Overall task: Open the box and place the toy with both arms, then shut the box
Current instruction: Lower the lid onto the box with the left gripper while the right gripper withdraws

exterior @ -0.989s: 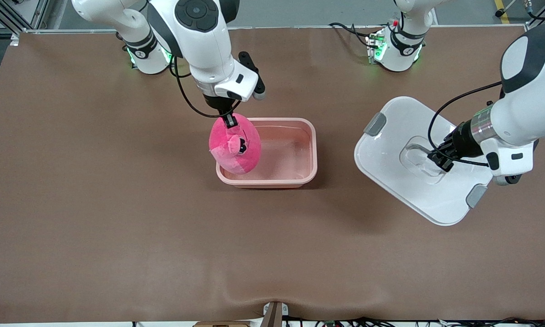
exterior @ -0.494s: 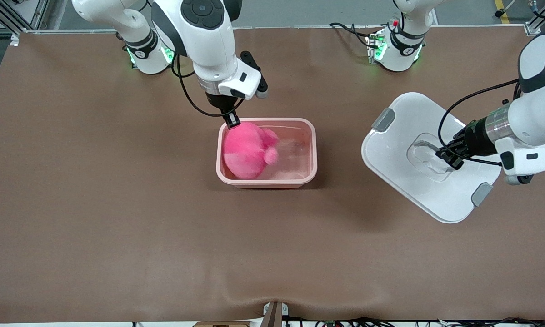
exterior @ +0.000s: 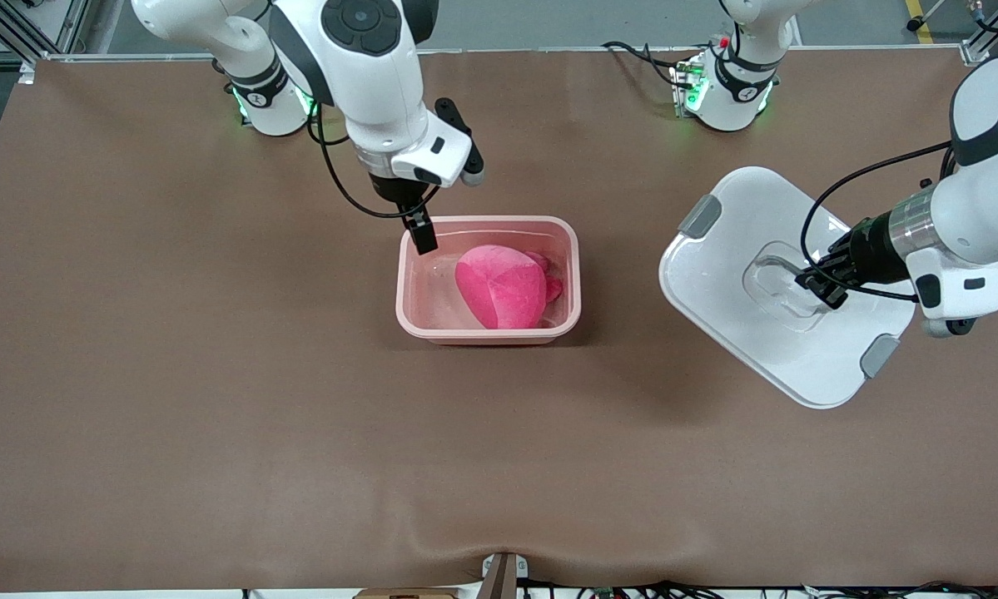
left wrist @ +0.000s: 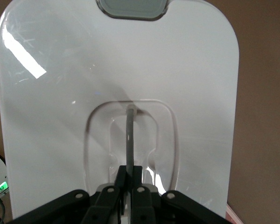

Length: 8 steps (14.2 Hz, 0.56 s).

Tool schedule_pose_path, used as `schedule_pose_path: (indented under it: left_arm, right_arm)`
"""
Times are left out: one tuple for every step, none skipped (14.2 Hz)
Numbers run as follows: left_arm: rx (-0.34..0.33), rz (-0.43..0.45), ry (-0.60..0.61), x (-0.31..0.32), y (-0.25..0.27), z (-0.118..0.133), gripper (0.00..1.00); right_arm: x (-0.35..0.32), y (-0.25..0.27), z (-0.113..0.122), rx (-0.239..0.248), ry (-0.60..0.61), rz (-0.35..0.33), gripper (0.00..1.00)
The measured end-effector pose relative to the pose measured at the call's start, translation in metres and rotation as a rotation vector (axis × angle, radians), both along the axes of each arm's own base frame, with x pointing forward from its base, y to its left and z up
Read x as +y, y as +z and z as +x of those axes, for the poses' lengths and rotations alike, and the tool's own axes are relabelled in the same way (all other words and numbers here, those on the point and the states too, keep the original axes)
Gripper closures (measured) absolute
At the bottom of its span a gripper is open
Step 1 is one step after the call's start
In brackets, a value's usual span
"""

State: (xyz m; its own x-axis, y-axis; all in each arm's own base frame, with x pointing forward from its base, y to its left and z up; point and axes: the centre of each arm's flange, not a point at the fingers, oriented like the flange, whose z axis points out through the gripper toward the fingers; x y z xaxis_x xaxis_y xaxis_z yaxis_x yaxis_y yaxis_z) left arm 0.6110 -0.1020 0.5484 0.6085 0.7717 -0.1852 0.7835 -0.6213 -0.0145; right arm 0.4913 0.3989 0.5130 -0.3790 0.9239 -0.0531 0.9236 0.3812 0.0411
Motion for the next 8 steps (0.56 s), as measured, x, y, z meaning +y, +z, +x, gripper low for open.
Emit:
schedule_pose_path:
  left_arm:
    - [0.003, -0.006, -0.001, -0.002, 0.000, -0.001, 0.93]
    - [0.007, -0.019, 0.005, -0.006, 0.001, -0.002, 0.93]
    - [0.013, -0.030, 0.018, -0.013, 0.002, -0.003, 0.93]
    - [0.019, -0.033, 0.038, -0.022, 0.003, -0.005, 0.93]
    - [0.023, -0.034, 0.058, -0.034, 0.005, -0.008, 0.93]
    - [0.025, -0.034, 0.078, -0.048, 0.007, -0.012, 0.93]
    - [0.027, -0.034, 0.096, -0.065, 0.009, -0.017, 0.93]
    - [0.028, -0.032, 0.114, -0.084, 0.011, -0.022, 0.93]
  right_arm:
    - [-0.009, 0.001, 0.007, 0.000, -0.018, -0.001, 0.00]
    - [-0.021, 0.002, 0.015, 0.000, -0.043, -0.002, 0.00]
    - [-0.036, 0.005, 0.025, 0.000, -0.071, -0.003, 0.00]
    - [-0.053, 0.007, 0.034, 0.005, -0.103, -0.007, 0.00]
    - [-0.071, 0.010, 0.043, 0.013, -0.135, -0.013, 0.00]
    - [-0.090, 0.013, 0.051, 0.021, -0.169, -0.019, 0.00]
    - [-0.114, 0.016, 0.059, 0.033, -0.212, -0.025, 0.00]
    - [-0.140, 0.018, 0.069, 0.044, -0.259, -0.027, 0.00]
